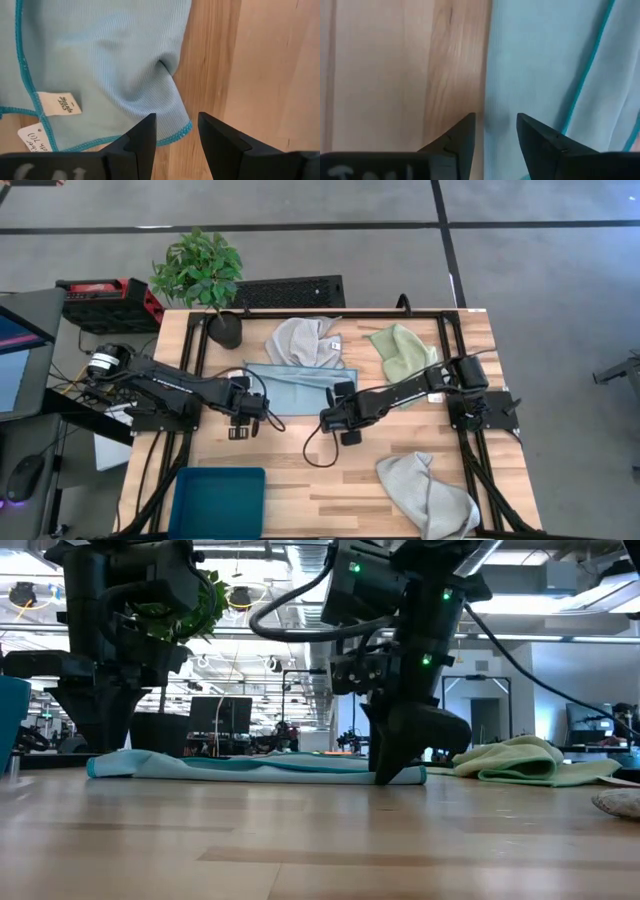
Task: Fold microfiber towels
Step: Fold the blue microfiber cloth
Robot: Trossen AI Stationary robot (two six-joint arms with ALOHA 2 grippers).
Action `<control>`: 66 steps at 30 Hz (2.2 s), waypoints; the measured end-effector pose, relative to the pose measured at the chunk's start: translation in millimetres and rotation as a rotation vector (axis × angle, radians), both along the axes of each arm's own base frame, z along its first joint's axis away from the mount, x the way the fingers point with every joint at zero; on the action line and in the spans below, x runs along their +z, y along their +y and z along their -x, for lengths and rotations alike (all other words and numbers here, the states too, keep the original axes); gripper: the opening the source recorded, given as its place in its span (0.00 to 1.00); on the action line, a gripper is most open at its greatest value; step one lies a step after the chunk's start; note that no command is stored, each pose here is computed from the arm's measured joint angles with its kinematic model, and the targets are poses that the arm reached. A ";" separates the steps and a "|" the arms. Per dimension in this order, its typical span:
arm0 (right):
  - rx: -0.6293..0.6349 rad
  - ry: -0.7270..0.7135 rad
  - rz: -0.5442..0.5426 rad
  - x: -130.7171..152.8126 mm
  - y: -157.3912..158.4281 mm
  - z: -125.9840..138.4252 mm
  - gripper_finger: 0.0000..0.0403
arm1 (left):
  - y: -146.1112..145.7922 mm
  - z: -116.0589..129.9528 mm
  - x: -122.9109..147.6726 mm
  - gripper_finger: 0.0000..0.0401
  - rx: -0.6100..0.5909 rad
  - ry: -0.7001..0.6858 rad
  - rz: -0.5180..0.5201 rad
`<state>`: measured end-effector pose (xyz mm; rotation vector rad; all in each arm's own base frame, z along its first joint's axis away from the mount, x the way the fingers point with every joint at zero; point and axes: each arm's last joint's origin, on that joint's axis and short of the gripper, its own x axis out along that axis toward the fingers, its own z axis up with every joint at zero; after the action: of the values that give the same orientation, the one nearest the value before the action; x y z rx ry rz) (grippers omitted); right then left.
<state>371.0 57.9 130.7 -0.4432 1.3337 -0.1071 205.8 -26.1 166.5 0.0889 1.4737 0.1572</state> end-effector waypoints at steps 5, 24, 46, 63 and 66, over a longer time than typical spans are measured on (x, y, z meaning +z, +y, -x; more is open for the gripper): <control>-0.055 0.001 -0.012 -0.3 -2.8 1.2 0.37 | 0.0 0.0 0.0 0.35 -0.001 0.000 0.000; -0.119 0.103 0.031 4.7 -12.1 9.7 0.02 | 0.0 -1.1 0.1 0.35 0.056 -0.022 0.001; 0.131 -0.211 0.131 59.9 -36.0 -49.4 0.01 | 1.4 -1.4 0.6 0.35 0.087 -0.038 -0.056; 0.242 -0.551 0.093 62.5 -51.7 -86.9 0.01 | 2.9 7.3 3.6 0.35 0.202 -0.003 -0.068; 0.263 -0.608 0.092 60.2 -54.9 -93.9 0.01 | 3.5 11.6 10.4 0.35 0.223 -0.027 -0.061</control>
<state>464.9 3.0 190.9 -0.6029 0.6690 -0.0760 194.1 -22.6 176.9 -0.0292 1.4497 0.3829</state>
